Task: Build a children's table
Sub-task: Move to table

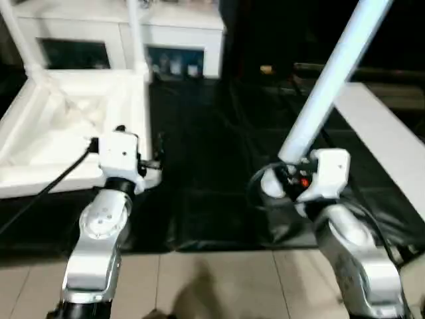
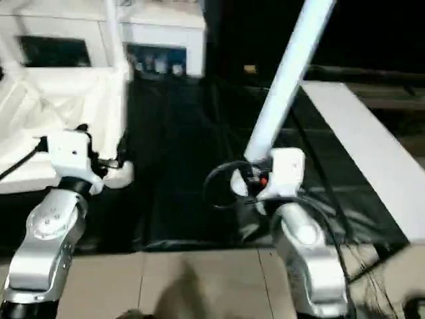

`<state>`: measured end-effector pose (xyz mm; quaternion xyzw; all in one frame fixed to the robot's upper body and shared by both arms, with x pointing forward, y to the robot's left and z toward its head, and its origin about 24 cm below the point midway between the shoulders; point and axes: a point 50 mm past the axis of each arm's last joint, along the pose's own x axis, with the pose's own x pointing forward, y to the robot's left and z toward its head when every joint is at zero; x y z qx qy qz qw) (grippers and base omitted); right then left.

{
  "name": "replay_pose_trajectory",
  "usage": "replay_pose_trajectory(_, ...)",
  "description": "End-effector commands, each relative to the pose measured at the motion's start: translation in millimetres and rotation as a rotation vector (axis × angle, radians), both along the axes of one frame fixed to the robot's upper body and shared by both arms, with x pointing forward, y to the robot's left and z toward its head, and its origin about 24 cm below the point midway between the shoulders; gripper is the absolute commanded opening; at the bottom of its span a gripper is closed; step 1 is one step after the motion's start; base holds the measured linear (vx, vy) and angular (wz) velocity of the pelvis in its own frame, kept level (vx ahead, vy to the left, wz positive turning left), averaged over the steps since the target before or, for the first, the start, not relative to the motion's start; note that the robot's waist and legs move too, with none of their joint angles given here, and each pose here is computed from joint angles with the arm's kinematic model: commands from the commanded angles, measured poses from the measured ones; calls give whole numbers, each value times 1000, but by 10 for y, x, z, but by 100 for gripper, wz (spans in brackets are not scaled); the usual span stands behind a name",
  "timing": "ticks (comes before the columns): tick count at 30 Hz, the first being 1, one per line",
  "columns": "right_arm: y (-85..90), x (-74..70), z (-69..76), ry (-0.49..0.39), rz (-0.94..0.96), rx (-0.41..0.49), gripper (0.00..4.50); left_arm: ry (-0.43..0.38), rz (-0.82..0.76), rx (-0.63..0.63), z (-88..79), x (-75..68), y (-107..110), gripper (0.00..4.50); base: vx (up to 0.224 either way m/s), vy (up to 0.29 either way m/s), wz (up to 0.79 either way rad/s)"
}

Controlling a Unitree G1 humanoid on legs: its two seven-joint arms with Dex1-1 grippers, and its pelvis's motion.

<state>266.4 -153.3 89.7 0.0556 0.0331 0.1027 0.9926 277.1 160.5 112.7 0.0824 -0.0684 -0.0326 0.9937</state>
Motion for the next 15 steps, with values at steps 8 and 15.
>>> replay_pose_trajectory(8,-61,14,20,-43,-27,-62,184,-1,7,13,-48,26,-26,437,-44,174,13)
replay_pose_trajectory(15,-21,30,-6,-48,-11,-82,184,-3,35,7,-80,89,-69,437,-96,172,-4)
